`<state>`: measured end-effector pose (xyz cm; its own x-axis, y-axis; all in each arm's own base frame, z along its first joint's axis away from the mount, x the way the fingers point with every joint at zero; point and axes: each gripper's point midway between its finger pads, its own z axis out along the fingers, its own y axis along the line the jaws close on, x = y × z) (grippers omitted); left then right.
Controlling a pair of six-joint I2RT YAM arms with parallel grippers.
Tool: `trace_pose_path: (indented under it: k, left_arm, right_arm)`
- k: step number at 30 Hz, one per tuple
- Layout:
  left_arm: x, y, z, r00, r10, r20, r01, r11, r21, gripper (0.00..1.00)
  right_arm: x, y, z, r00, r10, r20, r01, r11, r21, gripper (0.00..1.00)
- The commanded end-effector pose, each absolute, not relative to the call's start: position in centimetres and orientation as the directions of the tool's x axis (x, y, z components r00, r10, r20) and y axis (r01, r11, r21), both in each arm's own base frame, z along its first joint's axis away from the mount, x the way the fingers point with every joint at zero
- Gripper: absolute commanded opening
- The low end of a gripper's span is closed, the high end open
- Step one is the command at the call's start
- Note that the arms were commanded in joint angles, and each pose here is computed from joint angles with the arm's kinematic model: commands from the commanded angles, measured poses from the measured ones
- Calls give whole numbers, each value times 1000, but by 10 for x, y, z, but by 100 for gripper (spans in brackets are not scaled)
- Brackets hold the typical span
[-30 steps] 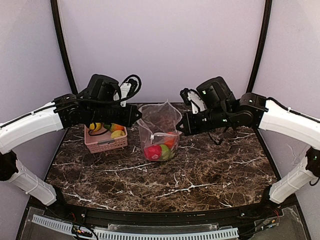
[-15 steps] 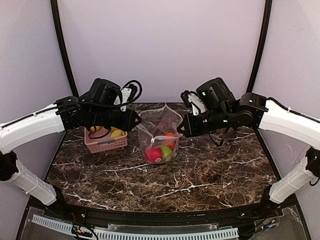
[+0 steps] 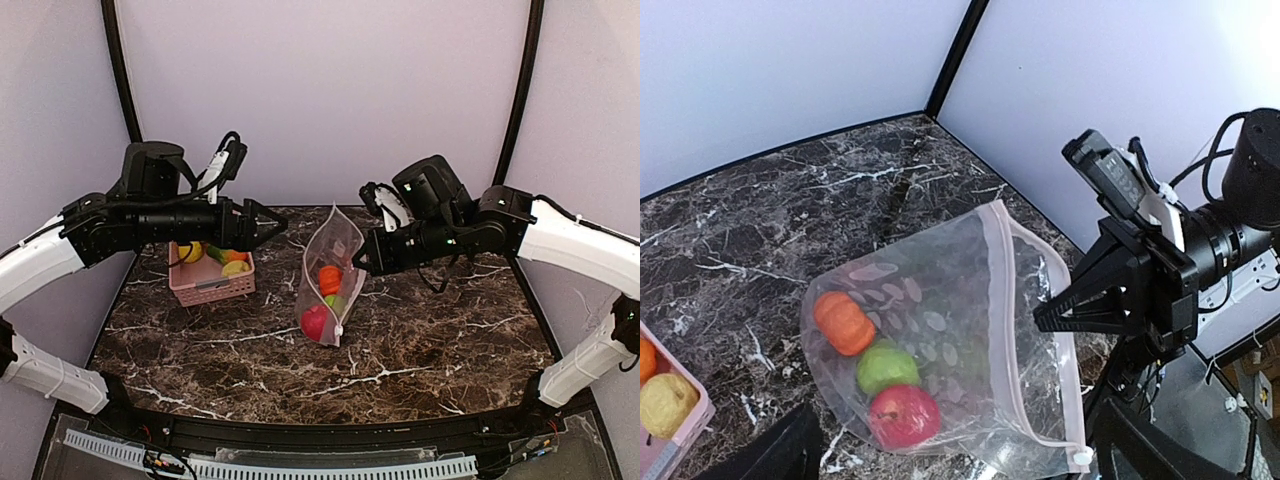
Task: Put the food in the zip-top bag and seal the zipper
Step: Adjust the zipper food storage bag at the center of the board, then pick up the fake fruit from the bin.
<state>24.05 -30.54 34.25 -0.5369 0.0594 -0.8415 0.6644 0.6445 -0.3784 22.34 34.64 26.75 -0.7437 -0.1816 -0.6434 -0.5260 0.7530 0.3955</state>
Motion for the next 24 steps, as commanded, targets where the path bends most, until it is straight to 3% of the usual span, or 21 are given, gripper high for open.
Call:
trace_pose_path:
  k: [1,10,17,24]
  left_arm:
    - [260,-273,321,-600,52,-798,571,727,-381,96]
    - [325,-203,220,-736,34,-677,327,893,-310,96]
    - [362,-182,158,-806,102,-583,288,928,-236,96]
    - [387,-157,114,-868,19,-497,205,924,-323,96]
  right_arm:
    - [227,351,278,-728,-158,-668,-539,734,414,0]
    - [227,355,281,-724,-156,-672,-548,721,423,0]
    - [227,355,281,-722,-154,-675,-549,720,424,0]
    - [227,354,279,-723,-157,-672,-549,722,422,0]
